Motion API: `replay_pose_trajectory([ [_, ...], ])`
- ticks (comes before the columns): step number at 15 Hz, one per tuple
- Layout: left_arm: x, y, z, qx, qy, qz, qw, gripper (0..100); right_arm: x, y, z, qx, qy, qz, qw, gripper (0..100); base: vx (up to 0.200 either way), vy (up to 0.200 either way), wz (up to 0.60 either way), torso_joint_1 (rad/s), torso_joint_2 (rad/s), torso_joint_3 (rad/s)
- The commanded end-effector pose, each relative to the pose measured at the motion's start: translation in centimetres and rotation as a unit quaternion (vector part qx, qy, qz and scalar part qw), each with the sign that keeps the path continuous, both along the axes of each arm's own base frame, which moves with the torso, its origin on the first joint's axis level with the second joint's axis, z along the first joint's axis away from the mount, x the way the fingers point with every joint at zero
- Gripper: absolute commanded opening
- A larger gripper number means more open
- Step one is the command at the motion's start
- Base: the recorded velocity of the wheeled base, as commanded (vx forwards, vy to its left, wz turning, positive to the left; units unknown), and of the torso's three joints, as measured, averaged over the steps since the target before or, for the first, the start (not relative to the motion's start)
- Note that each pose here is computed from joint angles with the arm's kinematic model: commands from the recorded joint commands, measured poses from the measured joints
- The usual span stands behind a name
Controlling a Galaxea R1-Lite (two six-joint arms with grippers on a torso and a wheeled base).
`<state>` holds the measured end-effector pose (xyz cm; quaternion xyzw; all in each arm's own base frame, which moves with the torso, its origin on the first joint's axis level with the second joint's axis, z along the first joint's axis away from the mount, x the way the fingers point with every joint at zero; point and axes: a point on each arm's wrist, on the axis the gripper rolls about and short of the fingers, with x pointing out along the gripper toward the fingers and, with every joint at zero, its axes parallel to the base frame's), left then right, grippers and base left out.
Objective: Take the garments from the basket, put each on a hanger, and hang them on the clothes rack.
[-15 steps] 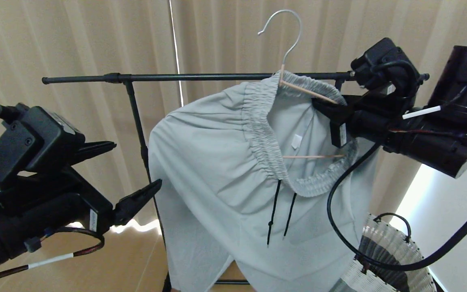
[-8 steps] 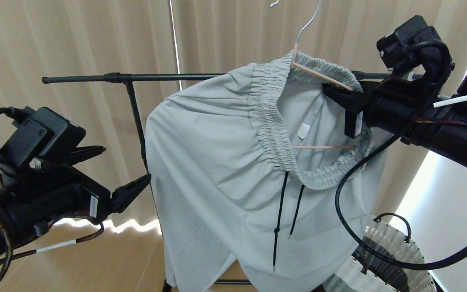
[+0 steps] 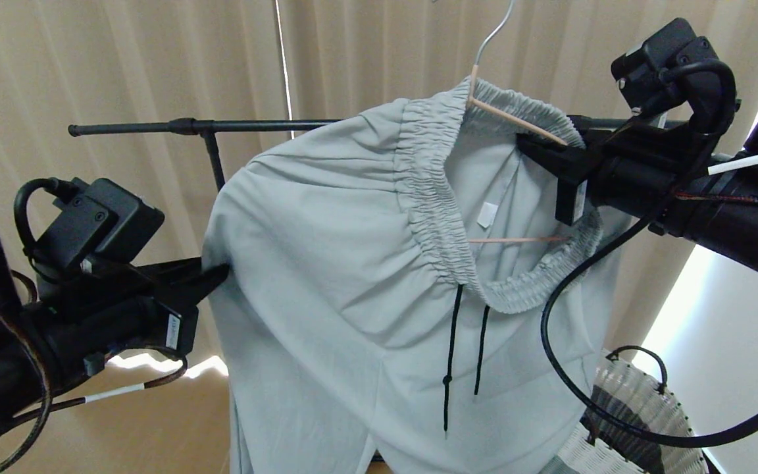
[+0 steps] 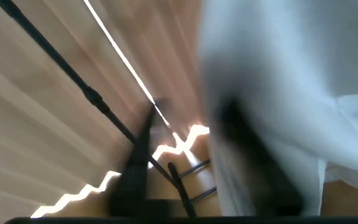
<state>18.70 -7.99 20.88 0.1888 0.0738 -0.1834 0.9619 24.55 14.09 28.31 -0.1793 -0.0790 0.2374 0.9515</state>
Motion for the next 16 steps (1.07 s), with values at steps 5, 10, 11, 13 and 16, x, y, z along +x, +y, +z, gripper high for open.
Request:
replay_pose_trajectory([
  [5,0.2,2.7,-2.4,0.030,0.030,0.062,0.9972,0,-0.1,-0.2,0.2,0.003,-0.002,-0.006,1.0000,0,0.000,0.000,0.00,0.000,0.00,0.000],
  [10,0.5,5.1,-3.0,0.080,0.031,0.112,0.9900,0,-0.1,-0.3,0.2,0.002,0.000,-0.008,1.0000,0,0.000,0.000,0.00,0.000,0.00,0.000],
  [11,0.5,5.1,-2.9,0.079,0.030,0.112,0.9901,0,-0.1,-0.3,0.1,0.001,0.001,-0.008,1.0000,0,0.000,0.000,0.00,0.000,0.00,0.000],
  [13,0.4,5.0,-2.7,0.072,0.027,0.109,0.9910,0,-0.2,-0.3,0.0,0.000,0.003,-0.008,1.0000,0,0.000,0.000,0.00,0.000,0.00,0.000],
  [16,0.3,4.9,-2.7,0.068,0.026,0.107,0.9916,100,-0.2,-0.3,0.1,-0.001,0.003,-0.009,1.0000,0,0.000,0.000,0.00,0.000,0.00,0.000],
])
